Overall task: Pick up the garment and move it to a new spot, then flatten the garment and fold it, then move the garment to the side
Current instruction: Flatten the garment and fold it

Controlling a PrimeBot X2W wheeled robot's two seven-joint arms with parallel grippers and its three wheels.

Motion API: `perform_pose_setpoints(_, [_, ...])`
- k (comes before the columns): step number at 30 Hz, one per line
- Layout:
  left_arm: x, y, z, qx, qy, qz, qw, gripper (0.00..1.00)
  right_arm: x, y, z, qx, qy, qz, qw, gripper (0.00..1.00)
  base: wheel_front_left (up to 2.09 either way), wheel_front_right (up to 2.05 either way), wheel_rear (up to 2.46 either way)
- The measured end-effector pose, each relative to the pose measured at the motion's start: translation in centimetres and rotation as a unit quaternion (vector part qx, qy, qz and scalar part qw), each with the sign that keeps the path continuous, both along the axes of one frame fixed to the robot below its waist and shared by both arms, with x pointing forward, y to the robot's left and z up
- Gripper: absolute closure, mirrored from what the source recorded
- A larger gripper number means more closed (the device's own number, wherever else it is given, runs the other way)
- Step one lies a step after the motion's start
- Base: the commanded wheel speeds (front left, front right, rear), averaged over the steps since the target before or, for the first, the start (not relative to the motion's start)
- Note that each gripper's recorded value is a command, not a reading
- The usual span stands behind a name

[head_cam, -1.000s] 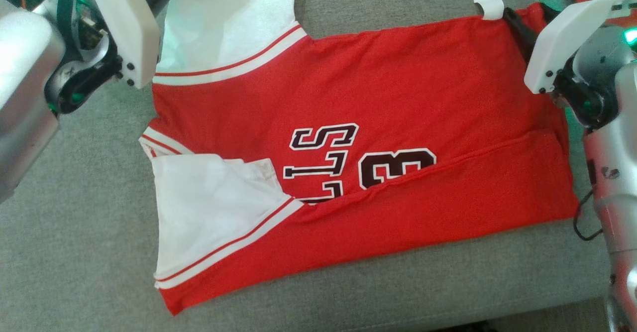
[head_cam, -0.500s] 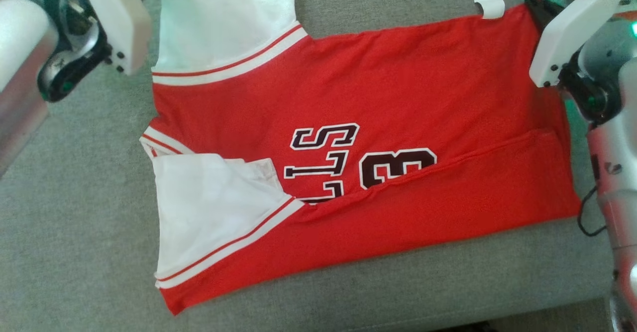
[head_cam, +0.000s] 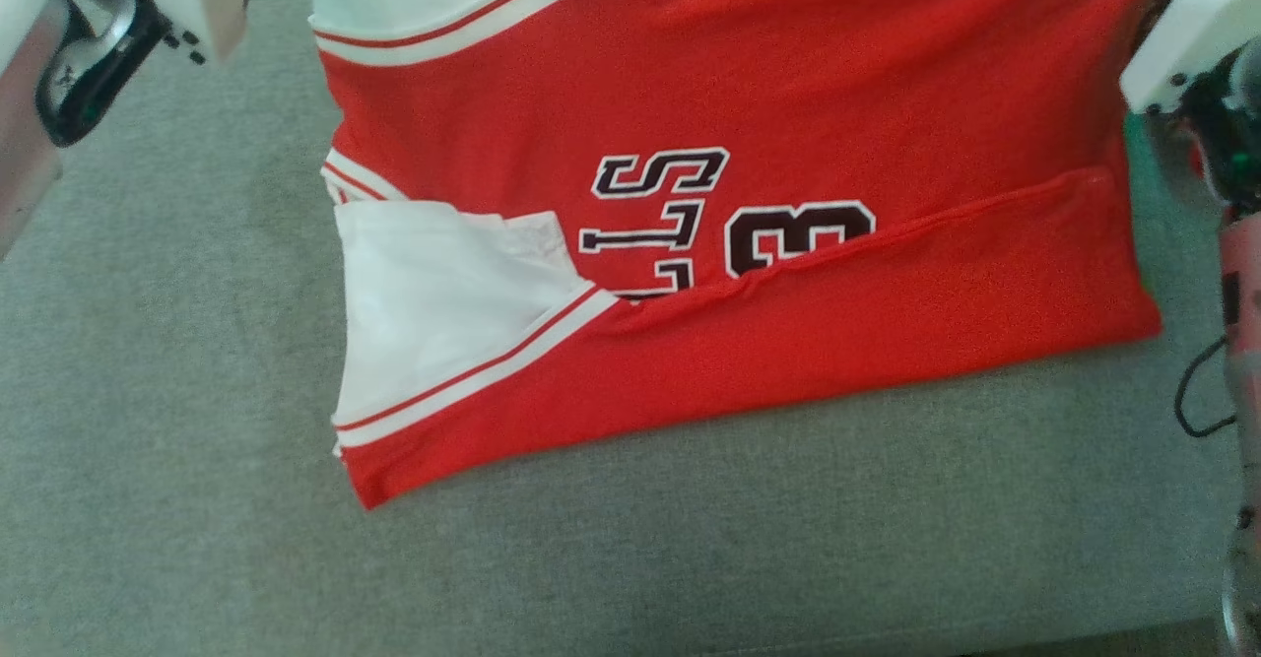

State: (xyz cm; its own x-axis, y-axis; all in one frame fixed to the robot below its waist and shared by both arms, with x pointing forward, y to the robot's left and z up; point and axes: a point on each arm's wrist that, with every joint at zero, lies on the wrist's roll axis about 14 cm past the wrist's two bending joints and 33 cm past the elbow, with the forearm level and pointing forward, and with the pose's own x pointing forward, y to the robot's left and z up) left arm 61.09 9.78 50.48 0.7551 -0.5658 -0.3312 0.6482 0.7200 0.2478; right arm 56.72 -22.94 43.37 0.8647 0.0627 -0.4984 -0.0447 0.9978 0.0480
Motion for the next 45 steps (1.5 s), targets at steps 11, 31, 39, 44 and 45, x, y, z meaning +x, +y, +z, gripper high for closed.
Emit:
perform_pose_setpoints(11, [-4.3, 1.2, 0.7, -0.037, -0.002, -0.002, 0.999, 1.0, -3.1, 0.7, -0.1, 0.023, -0.018, -0.001, 1.0, 1.0, 0.0, 0.0, 0.0])
perform_pose_setpoints(31, [-20.5, 2.4, -3.9, -0.079, 0.09, 0.037, 0.992, 1.0, -10.6, -0.3, -1.7, 0.039, 0.0, -0.039, 0.998, 1.0, 0.0, 0.0, 0.0])
perform_pose_setpoints(39, [-25.0, 1.7, -7.4, -0.091, 0.156, 0.05, 0.982, 1.0, -12.4, 0.0, -3.9, 0.044, 0.028, -0.046, 0.998, 1.0, 0.0, 0.0, 0.0])
perform_pose_setpoints(44, [-25.7, 1.1, -8.5, -0.098, 0.162, 0.055, 0.98, 0.87, -12.9, -0.2, -4.1, 0.045, 0.026, -0.051, 0.997, 0.0, 0.0, 0.0, 0.0])
perform_pose_setpoints(45, [-25.9, 0.9, -8.5, -0.101, 0.163, 0.056, 0.98, 0.47, -13.1, -0.4, -4.0, 0.045, 0.022, -0.054, 0.997, 0.0, 0.0, 0.0, 0.0])
